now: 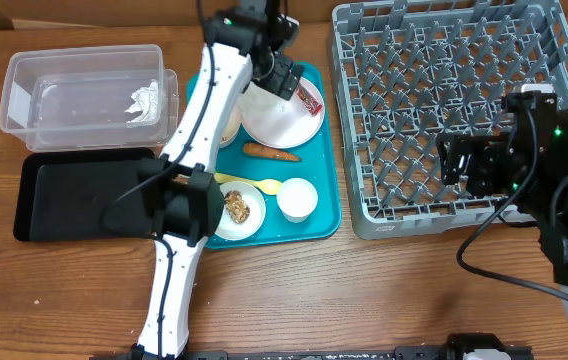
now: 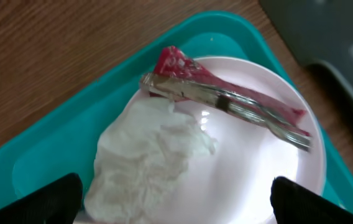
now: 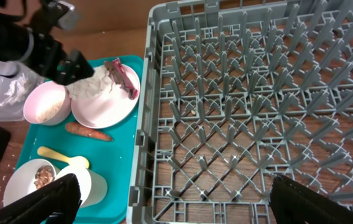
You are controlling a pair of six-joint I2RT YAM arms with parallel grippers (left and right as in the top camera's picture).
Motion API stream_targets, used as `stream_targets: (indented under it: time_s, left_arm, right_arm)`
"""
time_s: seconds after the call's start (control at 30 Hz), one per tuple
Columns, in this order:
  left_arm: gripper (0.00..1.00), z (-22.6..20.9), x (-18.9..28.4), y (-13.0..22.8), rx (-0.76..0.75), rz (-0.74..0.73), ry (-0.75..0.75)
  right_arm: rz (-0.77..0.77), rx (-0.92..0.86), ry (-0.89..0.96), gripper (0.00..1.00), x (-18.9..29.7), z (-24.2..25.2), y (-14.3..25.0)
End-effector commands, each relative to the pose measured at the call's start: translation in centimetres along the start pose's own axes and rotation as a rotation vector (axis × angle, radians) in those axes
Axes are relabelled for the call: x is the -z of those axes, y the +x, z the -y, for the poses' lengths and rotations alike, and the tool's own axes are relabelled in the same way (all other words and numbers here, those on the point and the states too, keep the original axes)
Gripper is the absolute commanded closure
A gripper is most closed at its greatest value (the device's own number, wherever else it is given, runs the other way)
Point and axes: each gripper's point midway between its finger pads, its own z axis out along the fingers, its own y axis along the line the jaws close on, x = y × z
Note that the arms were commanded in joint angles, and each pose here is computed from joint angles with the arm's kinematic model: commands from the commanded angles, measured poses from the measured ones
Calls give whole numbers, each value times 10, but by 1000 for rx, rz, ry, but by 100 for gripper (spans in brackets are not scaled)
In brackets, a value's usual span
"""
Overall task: Sort waste into correct bins and load items into the dishwasher
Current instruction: 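Grasp the red wrapper on the white plate with the left gripper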
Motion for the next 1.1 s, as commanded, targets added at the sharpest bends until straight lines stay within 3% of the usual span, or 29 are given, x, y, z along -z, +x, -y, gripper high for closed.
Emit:
stream_targets:
  time_s: [0.0, 0.33, 0.7, 0.8, 0.93, 1.07]
  left_arm:
    - [1, -11, -22, 7, -27, 6, -4]
    - [3, 2, -56, 15, 27, 28, 48]
    - [19, 10, -74, 44, 26, -52, 70]
    - [30, 11, -80, 48, 27, -56, 71]
    - [52, 12, -89, 57, 28, -69, 73]
    - [91, 13, -93, 64, 29, -85, 74]
  right_arm:
    - [7, 0, -6, 0, 0, 0, -6]
    - [-90, -20, 0, 0, -20, 5, 8]
    - [-84, -19, -15, 0, -21, 2, 6]
    - [-85, -20, -15, 0, -21, 2, 6]
    - [-85, -20, -15, 0, -21, 2, 6]
    - [-85, -20, -15, 0, -21, 2, 6]
